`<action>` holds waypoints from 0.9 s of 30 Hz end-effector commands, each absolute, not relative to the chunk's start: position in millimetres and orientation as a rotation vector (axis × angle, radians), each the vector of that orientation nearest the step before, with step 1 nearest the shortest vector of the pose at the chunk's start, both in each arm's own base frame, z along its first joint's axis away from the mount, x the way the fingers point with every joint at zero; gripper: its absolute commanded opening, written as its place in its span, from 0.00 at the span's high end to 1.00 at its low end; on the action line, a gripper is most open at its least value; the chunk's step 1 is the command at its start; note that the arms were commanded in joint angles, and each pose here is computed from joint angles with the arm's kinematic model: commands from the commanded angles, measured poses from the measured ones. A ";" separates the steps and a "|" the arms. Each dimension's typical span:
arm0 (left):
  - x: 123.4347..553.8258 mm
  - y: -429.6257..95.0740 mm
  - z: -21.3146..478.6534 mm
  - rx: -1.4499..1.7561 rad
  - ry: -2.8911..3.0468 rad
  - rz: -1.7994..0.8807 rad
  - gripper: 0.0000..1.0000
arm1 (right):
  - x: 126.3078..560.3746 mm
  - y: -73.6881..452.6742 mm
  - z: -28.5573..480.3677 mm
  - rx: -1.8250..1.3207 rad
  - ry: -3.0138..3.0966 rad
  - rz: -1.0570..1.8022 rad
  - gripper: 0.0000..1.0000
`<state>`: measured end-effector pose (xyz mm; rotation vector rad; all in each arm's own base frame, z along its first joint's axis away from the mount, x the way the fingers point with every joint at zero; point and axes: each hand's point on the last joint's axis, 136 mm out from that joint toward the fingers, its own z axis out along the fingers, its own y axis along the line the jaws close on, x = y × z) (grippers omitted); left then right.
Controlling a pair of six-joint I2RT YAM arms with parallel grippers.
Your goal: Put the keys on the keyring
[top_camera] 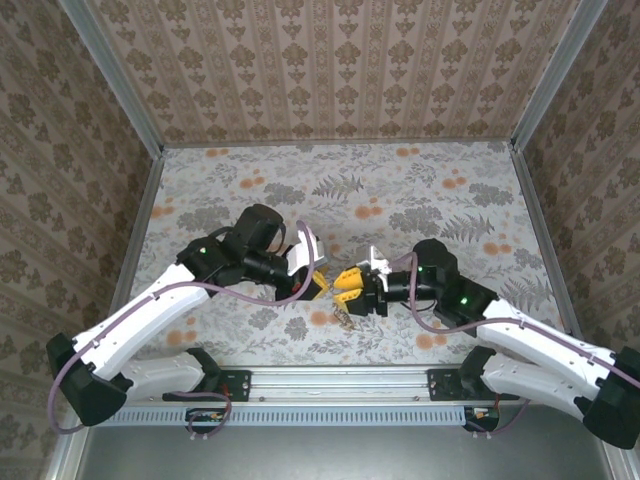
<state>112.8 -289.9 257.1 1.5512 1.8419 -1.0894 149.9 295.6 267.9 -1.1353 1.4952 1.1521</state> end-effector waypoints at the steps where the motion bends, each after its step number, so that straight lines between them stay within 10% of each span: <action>1: 104.8 -288.7 274.8 1.582 1.749 -1.094 1.00 | 154.6 291.4 265.0 -1.107 1.520 1.109 0.60; 27: 105.2 -285.8 269.9 1.585 1.763 -1.051 1.00 | 148.0 294.7 262.6 -1.136 1.531 1.126 0.69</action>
